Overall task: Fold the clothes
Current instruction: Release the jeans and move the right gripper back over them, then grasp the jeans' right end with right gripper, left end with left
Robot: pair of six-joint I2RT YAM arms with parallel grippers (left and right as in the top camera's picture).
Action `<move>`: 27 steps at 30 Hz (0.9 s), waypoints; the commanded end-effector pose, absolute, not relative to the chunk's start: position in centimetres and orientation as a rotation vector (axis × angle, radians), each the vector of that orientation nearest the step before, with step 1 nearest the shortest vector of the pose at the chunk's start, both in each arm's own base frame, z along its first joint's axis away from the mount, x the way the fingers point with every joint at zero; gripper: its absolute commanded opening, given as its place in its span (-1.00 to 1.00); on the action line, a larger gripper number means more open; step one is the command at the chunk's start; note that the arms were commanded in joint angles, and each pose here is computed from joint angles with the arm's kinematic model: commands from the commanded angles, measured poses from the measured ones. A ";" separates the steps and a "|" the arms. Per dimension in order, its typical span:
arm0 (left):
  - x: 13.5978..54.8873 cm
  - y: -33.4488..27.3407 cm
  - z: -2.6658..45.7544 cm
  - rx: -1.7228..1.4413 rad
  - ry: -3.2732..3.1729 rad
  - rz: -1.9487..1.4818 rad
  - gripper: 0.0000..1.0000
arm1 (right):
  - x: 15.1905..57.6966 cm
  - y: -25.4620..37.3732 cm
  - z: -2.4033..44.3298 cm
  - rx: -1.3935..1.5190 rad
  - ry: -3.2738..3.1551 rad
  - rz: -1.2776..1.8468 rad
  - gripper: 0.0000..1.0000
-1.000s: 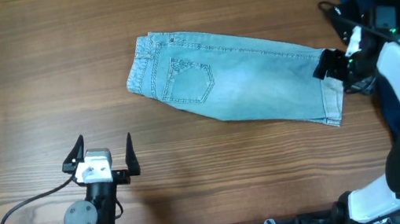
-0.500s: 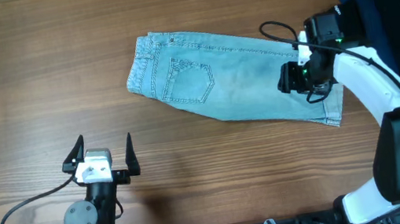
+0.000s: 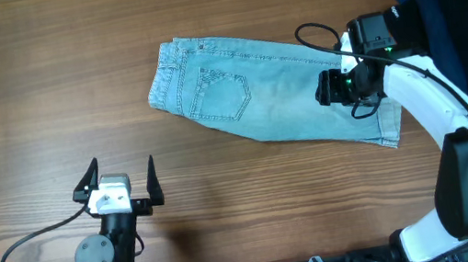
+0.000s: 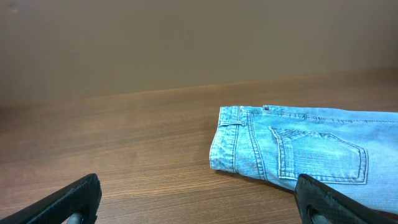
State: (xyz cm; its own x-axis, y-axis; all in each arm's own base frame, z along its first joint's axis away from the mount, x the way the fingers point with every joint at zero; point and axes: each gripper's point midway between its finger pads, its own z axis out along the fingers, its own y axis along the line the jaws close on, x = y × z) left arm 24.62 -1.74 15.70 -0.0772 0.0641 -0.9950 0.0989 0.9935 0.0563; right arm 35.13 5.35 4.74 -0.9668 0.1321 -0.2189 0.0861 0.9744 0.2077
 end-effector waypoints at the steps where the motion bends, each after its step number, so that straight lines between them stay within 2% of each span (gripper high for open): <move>1: 24.6 -1.9 15.4 0.147 1.652 -0.023 0.99 | 34.9 5.7 4.5 0.159 2.895 0.313 0.44; 12: 24.6 -1.9 15.4 0.147 1.652 -0.023 1.00 | 35.6 5.7 4.7 0.118 2.864 0.300 0.53; 21: 24.6 -1.9 15.4 0.147 1.652 -0.023 0.99 | 36.3 4.3 4.7 0.178 2.839 0.212 0.46; 27: 24.6 -1.9 15.4 0.147 1.652 -0.023 1.00 | 37.1 0.8 3.7 0.302 2.822 0.128 0.46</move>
State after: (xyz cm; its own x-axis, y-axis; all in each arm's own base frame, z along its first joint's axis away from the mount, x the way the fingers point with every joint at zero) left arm 24.62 -1.74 15.70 -0.0772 0.0641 -0.9950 0.0989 0.9935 0.0563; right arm 37.13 2.90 5.09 -0.9376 0.1654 -0.3059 0.1269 0.9817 0.1419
